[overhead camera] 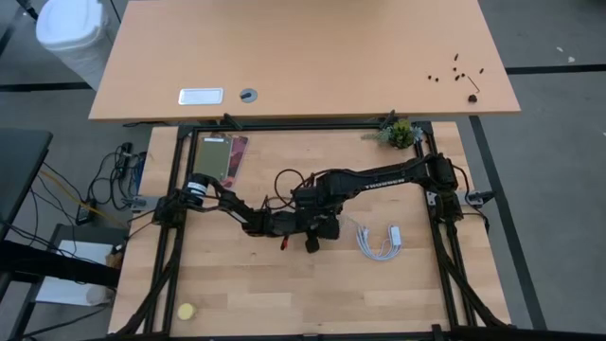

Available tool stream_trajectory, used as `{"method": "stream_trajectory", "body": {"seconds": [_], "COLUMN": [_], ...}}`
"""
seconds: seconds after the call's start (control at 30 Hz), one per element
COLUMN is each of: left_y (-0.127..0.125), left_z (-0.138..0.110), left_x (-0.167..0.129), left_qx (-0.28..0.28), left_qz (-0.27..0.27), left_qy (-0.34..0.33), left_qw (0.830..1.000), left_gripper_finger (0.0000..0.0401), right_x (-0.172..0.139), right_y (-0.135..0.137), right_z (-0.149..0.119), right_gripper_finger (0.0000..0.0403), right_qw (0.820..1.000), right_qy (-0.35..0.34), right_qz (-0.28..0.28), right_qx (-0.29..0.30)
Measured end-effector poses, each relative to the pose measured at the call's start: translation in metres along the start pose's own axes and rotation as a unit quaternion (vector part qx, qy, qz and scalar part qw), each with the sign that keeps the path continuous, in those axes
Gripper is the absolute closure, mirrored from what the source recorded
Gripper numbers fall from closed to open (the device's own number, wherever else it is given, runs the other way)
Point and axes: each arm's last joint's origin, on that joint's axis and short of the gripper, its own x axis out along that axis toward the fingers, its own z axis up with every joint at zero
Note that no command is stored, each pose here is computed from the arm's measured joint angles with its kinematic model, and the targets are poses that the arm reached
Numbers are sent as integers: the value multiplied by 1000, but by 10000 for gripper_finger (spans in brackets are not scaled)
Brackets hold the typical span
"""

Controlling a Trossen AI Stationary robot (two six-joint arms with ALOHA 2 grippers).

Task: Screw lightbulb
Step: Insert the white lightbulb into the desk lamp

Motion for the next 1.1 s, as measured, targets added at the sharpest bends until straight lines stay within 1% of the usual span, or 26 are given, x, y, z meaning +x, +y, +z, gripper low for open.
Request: {"method": "stream_trajectory", "body": {"seconds": [0.07,0.1,0.17,0.23,0.3,0.4,0.5,0.6,0.73,0.83,0.9,0.97,1.03,1.1], "left_y": [0,0,0,0,0,0,-1,0,0,0,0,0,0,0], "left_z": [0,0,0,0,0,0,0,0,0,0,0,0,0,0], "left_x": [0,0,0,0,0,0,0,0,0,0,0,0,0,0], "left_qx": [0,-1,-1,0,0,0,1,0,0,-1,0,0,0,0], "left_qz": [0,0,0,0,-1,-2,-4,-3,-1,0,1,0,0,0], "left_qy": [0,0,0,0,0,0,0,0,0,0,0,0,0,0], "left_qw": [1000,1000,1000,1000,1000,1000,1000,1000,1000,1000,1000,1000,1000,1000], "left_gripper_finger": [214,214,214,214,214,214,214,214,214,214,214,214,214,214], "right_x": [0,0,0,0,0,-1,-1,-1,-1,-1,-1,-1,-1,-1], "right_y": [0,0,-1,-1,-2,-1,-4,-9,-12,-13,-13,-12,-11,-10], "right_z": [0,0,-1,0,0,0,0,0,-1,-2,-2,-2,-2,-2], "right_gripper_finger": [141,137,127,119,114,113,113,110,108,108,107,107,106,106], "right_qw": [997,993,978,961,950,951,957,969,988,997,998,995,989,983], "right_qy": [0,1,2,0,3,9,23,33,38,35,33,29,27,25], "right_qz": [-1,-2,-3,1,5,13,32,45,49,52,54,56,56,55], "right_qx": [79,122,208,278,311,310,286,242,141,49,-19,-81,-133,-172]}}
